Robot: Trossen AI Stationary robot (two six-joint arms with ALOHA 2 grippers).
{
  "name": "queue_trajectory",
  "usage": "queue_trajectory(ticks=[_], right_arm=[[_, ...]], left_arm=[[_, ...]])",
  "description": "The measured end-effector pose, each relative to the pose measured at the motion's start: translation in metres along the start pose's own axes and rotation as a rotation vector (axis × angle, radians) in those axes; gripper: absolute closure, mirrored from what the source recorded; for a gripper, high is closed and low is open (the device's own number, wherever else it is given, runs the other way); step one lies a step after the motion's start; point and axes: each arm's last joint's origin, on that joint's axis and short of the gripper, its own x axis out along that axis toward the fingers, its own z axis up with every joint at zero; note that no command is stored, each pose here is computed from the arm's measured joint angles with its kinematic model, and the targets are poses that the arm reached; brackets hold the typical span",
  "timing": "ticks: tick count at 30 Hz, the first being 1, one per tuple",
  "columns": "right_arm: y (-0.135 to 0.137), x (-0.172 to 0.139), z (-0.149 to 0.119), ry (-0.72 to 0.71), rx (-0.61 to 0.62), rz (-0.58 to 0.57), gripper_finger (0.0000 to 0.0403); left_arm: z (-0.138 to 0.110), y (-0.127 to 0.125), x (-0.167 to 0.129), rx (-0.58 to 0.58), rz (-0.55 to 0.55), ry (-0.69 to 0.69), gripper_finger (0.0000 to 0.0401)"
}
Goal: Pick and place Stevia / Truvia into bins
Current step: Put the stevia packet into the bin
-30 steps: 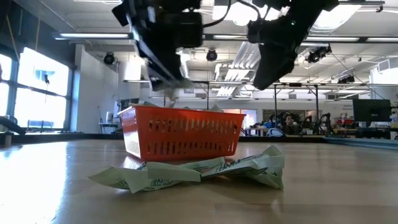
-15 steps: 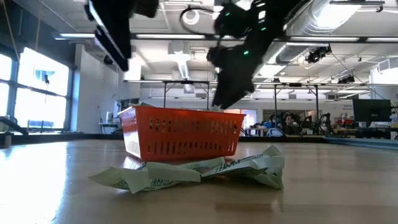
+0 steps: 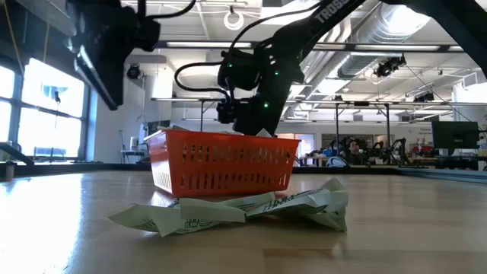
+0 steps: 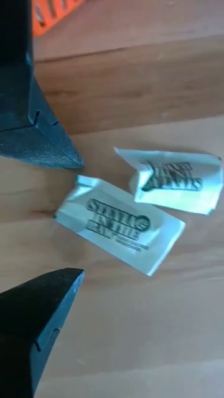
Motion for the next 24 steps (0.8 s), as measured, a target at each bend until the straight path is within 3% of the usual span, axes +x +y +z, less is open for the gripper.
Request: queue_trajectory(ticks=[8,13,19,24], right_arm=[[-0.013,0.012,0.005,-0.036,-0.016,-0.007,0.0160],[-0.026,0.014,0.007,-0.092,-0.009,-0.006,0.0234],[-0.029,0.012,0.006,-0.092,-0.019,0.051,0.0378],[-0.024,-0.012,0.013,-0.140,0.006,0.084,0.0379]], left_arm=[[0.002,0.012,0.010,-0.044,-0.033,-0.029,0.0169],[0.012,0.014,0.011,-0.070,-0.064,-0.084,0.0170],[0.020,0.015,0.011,-0.062,-0.096,-0.127,0.0176],[0.024,0.012,0.011,-0.094,-0.138,-0.155,0.0176]])
